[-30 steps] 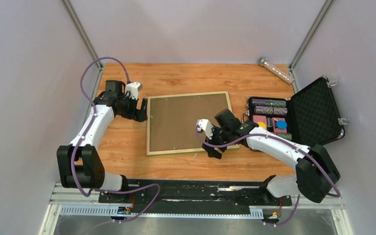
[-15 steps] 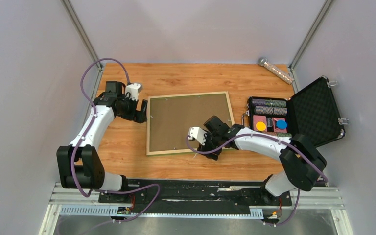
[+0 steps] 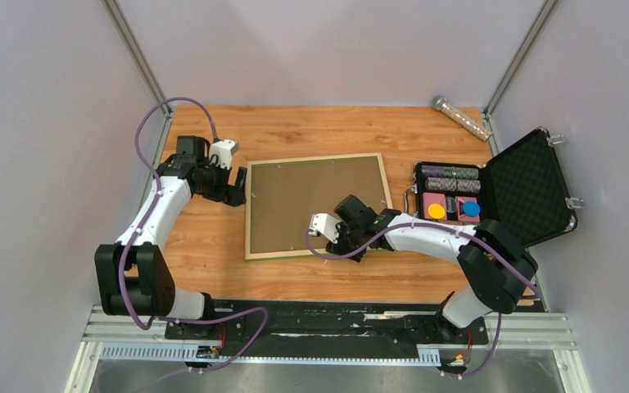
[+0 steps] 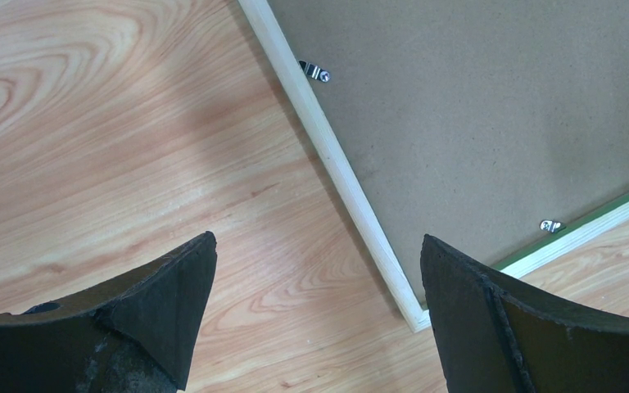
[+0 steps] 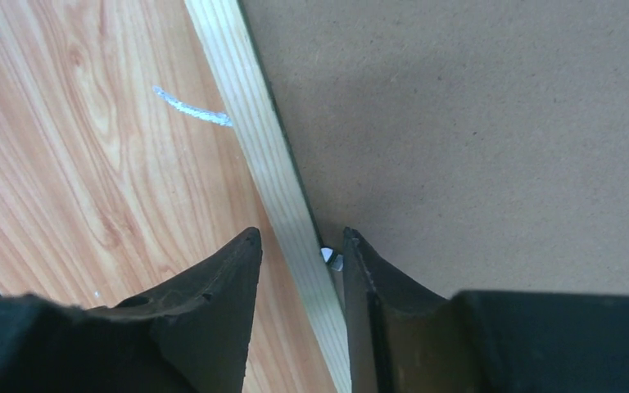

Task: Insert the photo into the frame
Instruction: Turn over the photo frame at the center of the board.

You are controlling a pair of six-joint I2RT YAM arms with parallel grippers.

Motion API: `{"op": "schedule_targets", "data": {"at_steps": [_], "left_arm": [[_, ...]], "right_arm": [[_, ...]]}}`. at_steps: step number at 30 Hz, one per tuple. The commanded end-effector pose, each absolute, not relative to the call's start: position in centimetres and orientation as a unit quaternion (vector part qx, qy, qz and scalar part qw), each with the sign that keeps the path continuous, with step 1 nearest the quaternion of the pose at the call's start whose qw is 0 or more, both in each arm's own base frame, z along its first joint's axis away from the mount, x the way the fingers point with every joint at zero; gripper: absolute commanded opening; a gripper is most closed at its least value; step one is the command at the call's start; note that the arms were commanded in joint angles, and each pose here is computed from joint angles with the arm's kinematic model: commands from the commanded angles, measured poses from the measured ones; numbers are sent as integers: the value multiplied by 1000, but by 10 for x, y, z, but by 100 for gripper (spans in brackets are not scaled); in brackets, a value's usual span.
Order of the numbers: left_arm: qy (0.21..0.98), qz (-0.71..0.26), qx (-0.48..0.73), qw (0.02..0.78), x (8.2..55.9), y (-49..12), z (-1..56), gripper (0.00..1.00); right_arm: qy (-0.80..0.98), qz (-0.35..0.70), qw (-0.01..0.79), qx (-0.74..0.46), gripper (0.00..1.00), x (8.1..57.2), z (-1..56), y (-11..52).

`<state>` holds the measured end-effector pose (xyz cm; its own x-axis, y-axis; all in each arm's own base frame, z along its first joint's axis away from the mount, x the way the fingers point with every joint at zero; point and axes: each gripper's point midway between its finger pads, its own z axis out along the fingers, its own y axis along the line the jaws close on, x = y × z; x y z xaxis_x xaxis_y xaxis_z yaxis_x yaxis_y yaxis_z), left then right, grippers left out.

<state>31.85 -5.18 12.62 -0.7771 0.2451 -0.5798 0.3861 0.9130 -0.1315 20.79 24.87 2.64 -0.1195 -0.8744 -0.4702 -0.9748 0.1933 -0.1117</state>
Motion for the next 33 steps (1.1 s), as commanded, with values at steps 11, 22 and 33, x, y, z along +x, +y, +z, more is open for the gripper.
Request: {"op": "schedule_targets", "data": {"at_steps": [11,22,33], "left_arm": [[912,-130,228,314,310,-58,145,100],[838,-132,371,377,257,-71,181,100],[716,-130,505,464,217,-112,242,100]], "right_arm": [[745,107,219,-621,3,210,26,258],[745,204,218,-596,0,212,86,292],[754,288,222,-548,0,245,165,310]]}}
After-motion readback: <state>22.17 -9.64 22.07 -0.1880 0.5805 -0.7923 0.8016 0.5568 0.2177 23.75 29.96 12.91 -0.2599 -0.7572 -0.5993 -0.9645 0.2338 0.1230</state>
